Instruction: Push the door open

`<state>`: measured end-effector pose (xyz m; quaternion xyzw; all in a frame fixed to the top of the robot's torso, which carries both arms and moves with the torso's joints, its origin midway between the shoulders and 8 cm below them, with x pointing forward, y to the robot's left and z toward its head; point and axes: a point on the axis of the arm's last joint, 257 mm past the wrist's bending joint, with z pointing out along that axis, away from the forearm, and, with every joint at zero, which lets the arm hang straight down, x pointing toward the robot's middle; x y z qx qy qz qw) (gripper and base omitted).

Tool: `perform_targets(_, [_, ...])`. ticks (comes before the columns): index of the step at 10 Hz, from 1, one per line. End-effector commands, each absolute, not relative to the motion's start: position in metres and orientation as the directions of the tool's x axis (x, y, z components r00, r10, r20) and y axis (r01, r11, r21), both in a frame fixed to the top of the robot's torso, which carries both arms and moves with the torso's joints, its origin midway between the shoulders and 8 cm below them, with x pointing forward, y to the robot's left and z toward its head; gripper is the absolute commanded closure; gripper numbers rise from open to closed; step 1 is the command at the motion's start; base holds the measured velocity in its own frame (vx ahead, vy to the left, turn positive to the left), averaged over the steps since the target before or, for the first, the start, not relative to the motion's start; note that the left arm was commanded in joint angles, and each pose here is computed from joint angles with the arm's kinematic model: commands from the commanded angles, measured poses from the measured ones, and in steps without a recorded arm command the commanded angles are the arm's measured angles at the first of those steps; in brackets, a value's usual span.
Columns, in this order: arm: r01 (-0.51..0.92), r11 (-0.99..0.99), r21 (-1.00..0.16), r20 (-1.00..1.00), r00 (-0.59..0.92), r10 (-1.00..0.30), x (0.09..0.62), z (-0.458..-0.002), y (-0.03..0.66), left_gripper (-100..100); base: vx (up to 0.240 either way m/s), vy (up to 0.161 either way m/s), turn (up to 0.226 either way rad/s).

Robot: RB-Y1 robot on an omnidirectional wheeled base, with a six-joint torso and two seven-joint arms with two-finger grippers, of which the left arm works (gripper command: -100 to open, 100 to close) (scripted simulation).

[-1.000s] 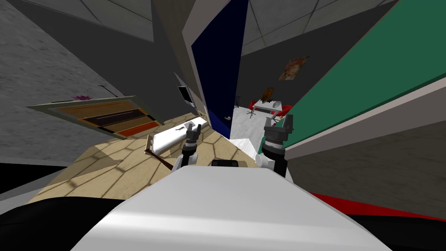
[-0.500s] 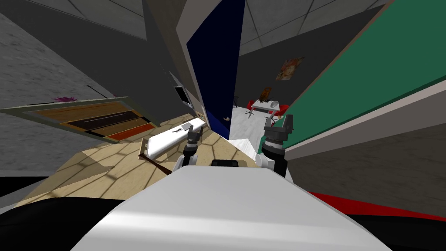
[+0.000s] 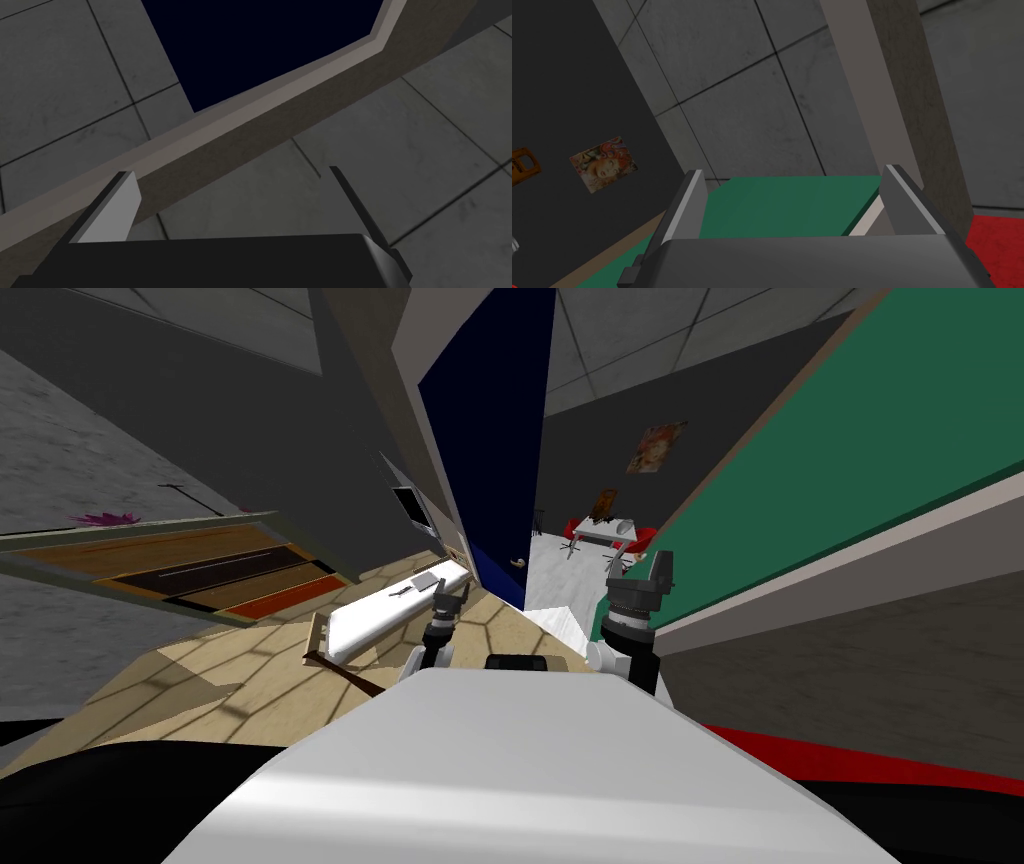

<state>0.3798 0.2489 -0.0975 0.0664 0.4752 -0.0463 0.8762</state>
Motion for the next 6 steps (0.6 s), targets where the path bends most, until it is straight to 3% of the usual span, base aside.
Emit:
perform_targets(1, [0.124, 0.986, 0.111, -0.841, 0.541, 0.026, 0.38, -0.104, 0.249, -100, 0.058, 0.012, -0.035])
perform_targets(6, [0.067, 0.967, 0.245, -0.841, 0.511, 0.178, 0.384, -0.131, 0.25, -100, 0.06, 0.009, -0.059])
